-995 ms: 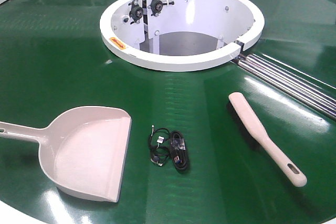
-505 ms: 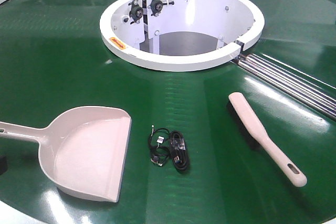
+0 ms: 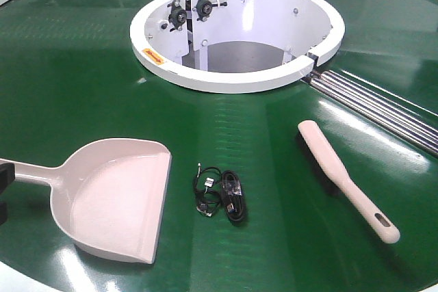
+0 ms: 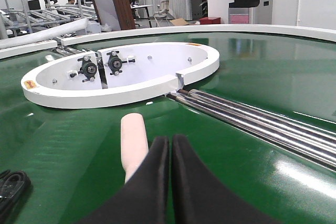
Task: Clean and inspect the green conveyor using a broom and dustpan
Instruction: 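Lower the left gripper onto the pink dustpan handle and close it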
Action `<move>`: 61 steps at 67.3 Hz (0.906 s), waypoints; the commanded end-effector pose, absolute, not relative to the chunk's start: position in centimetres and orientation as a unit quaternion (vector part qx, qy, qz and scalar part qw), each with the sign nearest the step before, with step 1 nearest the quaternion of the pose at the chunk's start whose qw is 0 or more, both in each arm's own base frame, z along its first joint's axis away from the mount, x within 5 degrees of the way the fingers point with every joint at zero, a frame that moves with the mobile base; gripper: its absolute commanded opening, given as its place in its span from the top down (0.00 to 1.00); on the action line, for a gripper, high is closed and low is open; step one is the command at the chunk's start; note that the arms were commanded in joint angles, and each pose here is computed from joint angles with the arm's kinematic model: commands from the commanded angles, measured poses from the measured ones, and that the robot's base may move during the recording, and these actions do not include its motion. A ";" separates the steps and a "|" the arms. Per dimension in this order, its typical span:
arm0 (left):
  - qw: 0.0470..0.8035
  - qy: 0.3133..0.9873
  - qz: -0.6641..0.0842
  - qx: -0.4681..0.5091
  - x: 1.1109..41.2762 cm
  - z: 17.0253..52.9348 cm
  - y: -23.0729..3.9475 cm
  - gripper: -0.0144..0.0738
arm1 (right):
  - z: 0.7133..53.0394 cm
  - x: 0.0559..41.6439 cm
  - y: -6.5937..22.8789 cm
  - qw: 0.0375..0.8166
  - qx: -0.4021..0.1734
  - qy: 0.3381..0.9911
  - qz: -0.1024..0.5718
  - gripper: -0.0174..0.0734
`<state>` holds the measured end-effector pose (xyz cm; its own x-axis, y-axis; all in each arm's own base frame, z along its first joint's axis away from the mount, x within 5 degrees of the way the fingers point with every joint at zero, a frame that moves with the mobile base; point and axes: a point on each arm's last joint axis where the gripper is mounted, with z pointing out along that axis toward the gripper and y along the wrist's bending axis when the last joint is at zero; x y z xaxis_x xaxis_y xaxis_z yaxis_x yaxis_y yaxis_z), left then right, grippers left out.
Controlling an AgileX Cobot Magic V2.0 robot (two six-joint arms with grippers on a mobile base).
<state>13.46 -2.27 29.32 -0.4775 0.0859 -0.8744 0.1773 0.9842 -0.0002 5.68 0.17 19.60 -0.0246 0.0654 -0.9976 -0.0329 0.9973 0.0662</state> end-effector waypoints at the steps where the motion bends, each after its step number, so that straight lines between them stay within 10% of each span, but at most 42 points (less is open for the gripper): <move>1: 0.556 0.827 -0.057 0.066 13.8 31.2 -2.4 0.30 | 19.7 5.6 0.2 0.724 0.005 0.689 0.033 0.82; 27: 0.508 0.855 -0.069 0.077 16.7 36.0 -3.2 0.32 | 19.7 5.6 0.2 0.724 0.005 0.689 0.033 0.82; 61: 0.254 0.943 -0.052 0.209 26.1 36.7 -5.3 0.32 | 19.7 5.6 0.2 0.724 0.005 0.689 0.033 0.82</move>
<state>24.90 -5.19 35.27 -0.8219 0.3503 -0.4492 0.4079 0.9123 -0.0349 5.68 0.17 19.60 -0.0246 0.0654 -0.9976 -0.0329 0.9973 0.0662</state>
